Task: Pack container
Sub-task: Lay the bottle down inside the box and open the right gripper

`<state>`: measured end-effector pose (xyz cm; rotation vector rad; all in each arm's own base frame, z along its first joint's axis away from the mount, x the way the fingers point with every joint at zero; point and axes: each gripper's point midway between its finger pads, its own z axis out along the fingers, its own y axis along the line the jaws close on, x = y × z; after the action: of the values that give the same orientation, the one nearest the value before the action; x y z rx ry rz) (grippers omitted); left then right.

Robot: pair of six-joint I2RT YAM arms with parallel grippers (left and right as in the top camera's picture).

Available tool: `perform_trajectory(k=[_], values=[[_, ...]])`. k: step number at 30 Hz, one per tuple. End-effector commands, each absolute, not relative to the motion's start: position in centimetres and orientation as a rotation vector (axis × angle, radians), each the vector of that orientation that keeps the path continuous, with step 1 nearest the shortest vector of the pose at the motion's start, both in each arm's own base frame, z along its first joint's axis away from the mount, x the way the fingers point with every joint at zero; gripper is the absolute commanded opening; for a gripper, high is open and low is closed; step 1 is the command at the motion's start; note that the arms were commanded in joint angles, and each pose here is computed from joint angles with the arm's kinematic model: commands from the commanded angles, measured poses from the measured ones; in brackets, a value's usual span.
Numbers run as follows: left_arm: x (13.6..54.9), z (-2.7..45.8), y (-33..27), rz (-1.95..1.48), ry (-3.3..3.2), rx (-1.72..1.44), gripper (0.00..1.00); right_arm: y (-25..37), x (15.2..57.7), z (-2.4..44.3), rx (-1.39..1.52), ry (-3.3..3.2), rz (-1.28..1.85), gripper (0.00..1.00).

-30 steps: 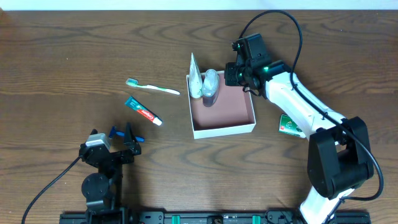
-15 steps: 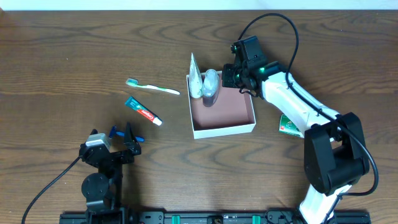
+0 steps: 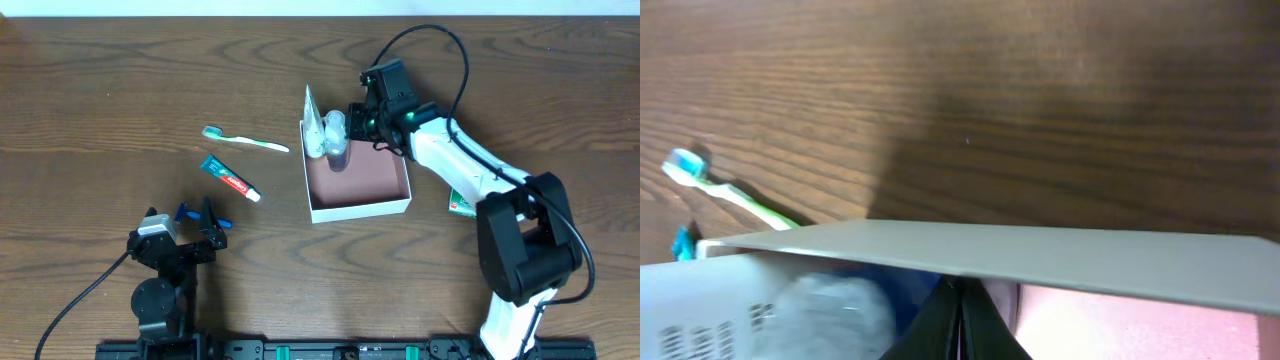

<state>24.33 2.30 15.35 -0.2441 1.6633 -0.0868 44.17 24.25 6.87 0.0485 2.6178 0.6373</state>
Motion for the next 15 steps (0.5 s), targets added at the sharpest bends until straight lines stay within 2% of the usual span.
perform_trajectory(k=[1, 15], values=[[24.3, 13.8, 2.1, -0.103, 1.703, -0.244, 0.98, 25.0, 44.0, 6.6, 0.044, 2.622, 0.683, 0.04], [24.3, 13.8, 2.1, -0.103, 1.703, -0.244, 0.98, 23.8, 45.4, 8.0, 0.059, 2.574, 0.785, 0.07]])
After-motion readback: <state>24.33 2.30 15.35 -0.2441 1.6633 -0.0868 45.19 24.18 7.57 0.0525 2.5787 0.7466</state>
